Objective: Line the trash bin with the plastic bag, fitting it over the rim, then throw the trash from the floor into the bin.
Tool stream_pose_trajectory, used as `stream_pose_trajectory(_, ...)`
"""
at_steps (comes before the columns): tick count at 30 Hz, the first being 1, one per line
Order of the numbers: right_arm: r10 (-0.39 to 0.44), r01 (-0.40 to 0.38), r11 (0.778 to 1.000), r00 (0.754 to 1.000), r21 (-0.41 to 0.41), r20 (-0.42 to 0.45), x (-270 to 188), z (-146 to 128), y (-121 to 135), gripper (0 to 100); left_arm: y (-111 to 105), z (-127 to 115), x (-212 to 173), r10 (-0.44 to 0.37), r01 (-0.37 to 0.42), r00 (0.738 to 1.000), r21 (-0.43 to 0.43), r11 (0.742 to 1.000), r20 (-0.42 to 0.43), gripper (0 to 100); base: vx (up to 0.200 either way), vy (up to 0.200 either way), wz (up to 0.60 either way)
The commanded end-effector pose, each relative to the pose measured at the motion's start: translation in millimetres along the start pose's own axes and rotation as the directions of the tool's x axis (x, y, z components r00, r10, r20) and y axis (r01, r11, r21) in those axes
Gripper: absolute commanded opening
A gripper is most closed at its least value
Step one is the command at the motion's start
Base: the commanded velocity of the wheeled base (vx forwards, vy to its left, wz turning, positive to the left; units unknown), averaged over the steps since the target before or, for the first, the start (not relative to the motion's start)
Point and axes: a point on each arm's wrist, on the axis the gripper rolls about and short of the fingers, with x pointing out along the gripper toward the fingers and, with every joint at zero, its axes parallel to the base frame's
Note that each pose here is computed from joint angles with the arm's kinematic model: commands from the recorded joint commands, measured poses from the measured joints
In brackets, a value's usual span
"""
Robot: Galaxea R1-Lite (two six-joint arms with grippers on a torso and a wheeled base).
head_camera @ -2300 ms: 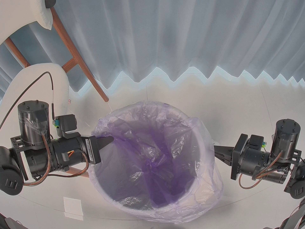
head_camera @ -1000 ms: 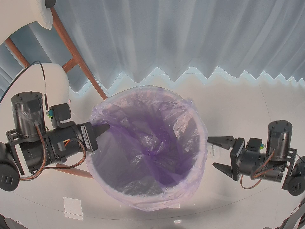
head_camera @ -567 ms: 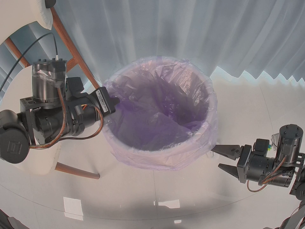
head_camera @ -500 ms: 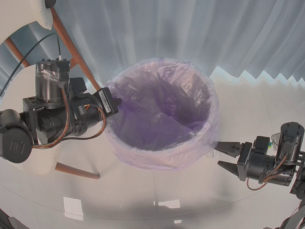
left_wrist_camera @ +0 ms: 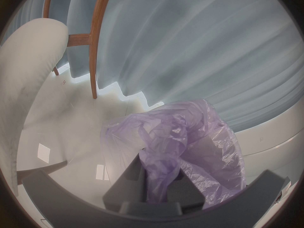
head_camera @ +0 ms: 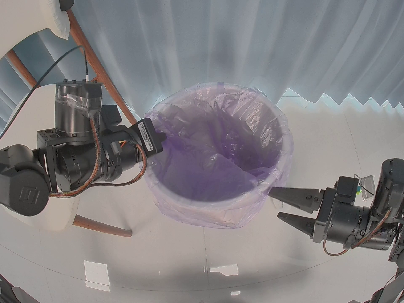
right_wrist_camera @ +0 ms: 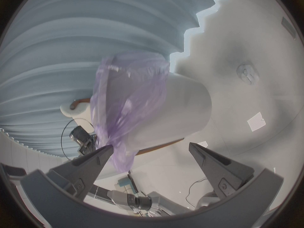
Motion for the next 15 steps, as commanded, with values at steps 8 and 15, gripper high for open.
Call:
stream_pose_trajectory(8, -0.04, 0.025, 0.991, 0.992, -0.128, -0.117, -27.6, -34.0, -21.7, 100, -0.7, 0.9, 1.2, 0.004, -0.004, 1.0, 0.002, 1.0, 0.008, 0, 0.0, 0.0, 0.0)
stream_pose_trajectory(15, -0.022, 0.009, 0.992, 0.994, -0.127, -0.103, -15.1, -27.6, -12.9, 100, -1.1, 0.6, 1.1, 0.003, -0.003, 1.0, 0.002, 1.0, 0.007, 0, 0.0, 0.0, 0.0)
